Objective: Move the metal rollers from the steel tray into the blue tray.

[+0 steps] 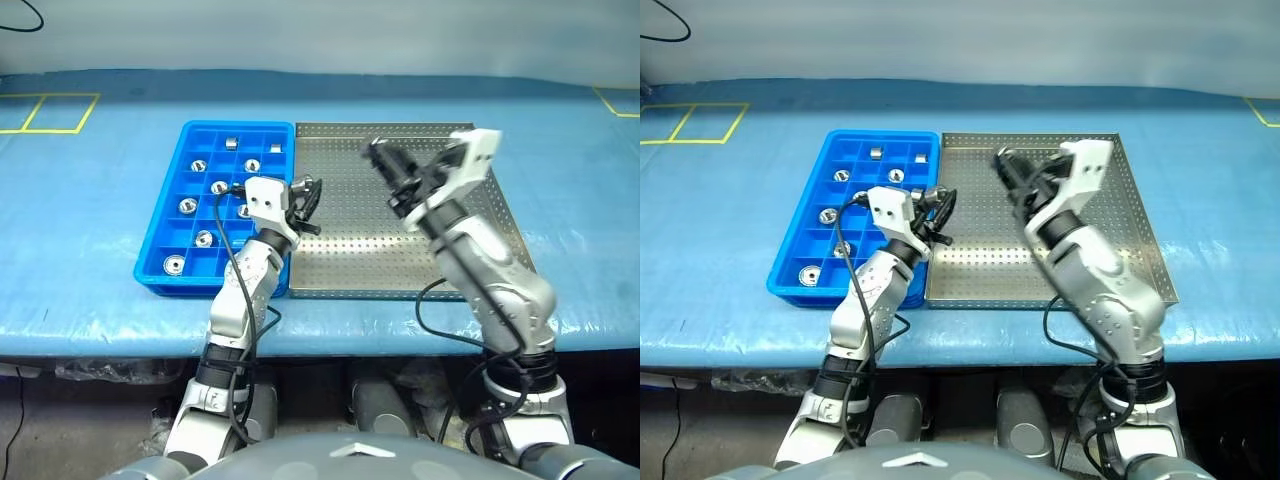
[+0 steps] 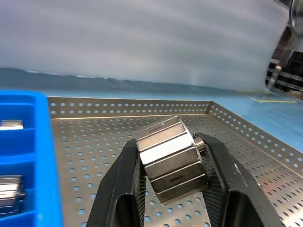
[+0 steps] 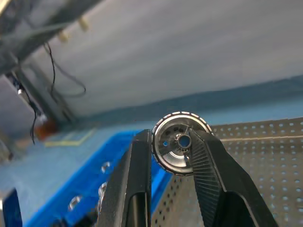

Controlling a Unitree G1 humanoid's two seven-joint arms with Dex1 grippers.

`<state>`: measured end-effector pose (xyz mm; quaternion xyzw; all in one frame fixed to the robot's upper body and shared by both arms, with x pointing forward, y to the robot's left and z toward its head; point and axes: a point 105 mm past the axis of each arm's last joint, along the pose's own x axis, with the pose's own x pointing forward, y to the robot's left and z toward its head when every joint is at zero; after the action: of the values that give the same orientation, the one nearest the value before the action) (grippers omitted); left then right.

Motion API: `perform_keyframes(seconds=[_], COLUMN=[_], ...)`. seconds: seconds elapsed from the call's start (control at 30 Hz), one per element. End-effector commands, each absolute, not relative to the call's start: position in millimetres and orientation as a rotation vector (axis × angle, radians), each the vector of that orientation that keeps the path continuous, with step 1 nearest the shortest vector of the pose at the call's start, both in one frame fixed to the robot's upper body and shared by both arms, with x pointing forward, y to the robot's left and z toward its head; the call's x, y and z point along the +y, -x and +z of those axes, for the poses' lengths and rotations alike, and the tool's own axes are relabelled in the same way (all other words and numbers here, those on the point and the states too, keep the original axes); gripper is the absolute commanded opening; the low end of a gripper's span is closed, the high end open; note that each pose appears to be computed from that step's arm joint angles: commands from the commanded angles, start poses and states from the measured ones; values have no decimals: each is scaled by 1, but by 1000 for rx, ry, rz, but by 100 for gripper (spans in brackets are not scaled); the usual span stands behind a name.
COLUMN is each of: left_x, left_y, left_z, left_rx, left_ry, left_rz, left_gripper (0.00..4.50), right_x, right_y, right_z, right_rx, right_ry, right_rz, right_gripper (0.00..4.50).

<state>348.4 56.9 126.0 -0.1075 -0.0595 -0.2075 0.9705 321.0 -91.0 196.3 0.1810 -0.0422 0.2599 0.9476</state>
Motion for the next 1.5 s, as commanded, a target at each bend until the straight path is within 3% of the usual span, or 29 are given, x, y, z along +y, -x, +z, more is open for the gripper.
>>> perform_keyframes(seconds=[0.03,0.17,0.67,1.0,1.5], left_x=[84,105,124,126,129], left_y=[-351,-347,-296,-282,-266], left_z=[135,127,97,80,73], left_rx=[-174,-121,74,158,216], left_ry=[154,171,60,65,58], left_rz=[-289,-189,-87,-35,-32], left_gripper=[127,127,127,127,127], right_x=[-87,-80,-56,-46,-12], right_y=[-318,-320,-328,-339,-324], right_z=[210,209,194,169,141], right_rx=[-162,-154,-85,37,181], right_ry=[-365,-339,-195,-78,-4], right_rz=[555,590,699,693,873], right_gripper=[84,84,84,84,84])
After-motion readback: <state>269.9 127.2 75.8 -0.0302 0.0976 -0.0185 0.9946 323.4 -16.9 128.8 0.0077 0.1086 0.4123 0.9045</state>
